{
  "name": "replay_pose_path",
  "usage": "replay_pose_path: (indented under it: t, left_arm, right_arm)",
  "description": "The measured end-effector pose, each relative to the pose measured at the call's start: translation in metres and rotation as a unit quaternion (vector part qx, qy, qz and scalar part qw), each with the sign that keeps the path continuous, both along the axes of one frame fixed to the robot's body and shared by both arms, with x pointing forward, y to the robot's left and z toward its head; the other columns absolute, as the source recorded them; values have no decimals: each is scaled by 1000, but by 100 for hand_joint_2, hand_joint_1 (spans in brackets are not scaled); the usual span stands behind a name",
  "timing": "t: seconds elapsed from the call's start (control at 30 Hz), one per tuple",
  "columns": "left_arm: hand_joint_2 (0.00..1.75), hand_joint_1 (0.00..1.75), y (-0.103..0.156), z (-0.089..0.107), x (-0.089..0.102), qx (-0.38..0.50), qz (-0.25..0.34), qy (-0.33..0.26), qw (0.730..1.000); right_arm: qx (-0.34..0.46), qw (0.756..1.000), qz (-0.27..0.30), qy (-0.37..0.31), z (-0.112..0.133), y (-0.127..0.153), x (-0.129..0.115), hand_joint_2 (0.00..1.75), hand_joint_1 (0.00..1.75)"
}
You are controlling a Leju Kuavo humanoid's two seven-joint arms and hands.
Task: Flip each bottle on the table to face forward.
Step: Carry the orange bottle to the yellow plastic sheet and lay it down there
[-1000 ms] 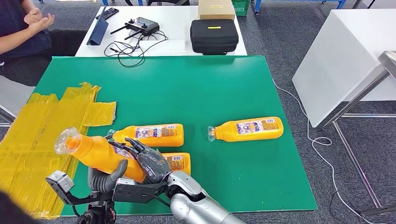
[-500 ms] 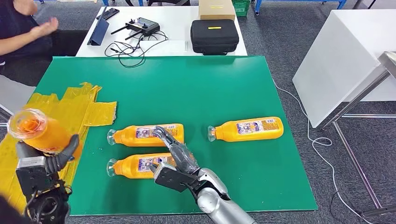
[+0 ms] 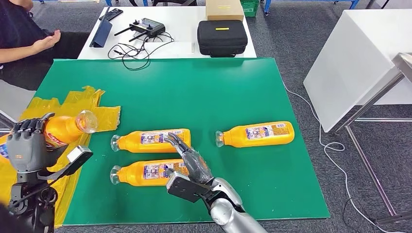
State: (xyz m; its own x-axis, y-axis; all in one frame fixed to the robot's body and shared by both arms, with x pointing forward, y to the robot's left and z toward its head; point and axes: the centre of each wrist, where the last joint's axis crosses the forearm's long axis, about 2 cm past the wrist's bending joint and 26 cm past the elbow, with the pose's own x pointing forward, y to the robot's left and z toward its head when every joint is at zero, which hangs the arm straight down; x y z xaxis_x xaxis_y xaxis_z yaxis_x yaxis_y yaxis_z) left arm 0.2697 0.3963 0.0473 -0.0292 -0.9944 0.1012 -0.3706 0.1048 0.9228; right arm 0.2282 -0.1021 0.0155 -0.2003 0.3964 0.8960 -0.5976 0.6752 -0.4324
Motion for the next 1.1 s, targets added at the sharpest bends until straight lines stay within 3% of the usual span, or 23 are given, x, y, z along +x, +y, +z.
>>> replay_pose_path:
  t: [0.23, 0.43, 0.57, 0.87, 0.97, 1.0, 1.1]
  left_arm:
    - [175, 175, -14, -29, -4, 35, 89, 115, 989]
    - [175, 175, -20, -49, -9, 62, 73, 180, 979]
    - [175, 101, -17, -59, -16, 74, 57, 215, 972]
    - [175, 101, -13, -68, -20, 77, 49, 247, 965]
    - [175, 25, -13, -68, -20, 78, 49, 249, 964]
    - [175, 0, -13, -68, -20, 78, 48, 250, 964]
    - [175, 0, -12, -69, -19, 75, 43, 258, 962]
  right_arm:
    - [6, 1000, 4, 3, -3, -4, -3, 0, 0]
    - [8, 1000, 6, 7, -8, -8, -6, 0, 0]
    - [2, 1000, 5, 15, -10, -9, -10, 0, 0]
    - [-19, 1000, 6, 21, -11, -9, -11, 0, 0]
    - [-20, 1000, 6, 22, -11, -10, -11, 0, 0]
    - [-22, 1000, 5, 22, -11, -10, -11, 44, 0]
    - [-39, 999, 6, 19, -11, -10, -11, 175, 0]
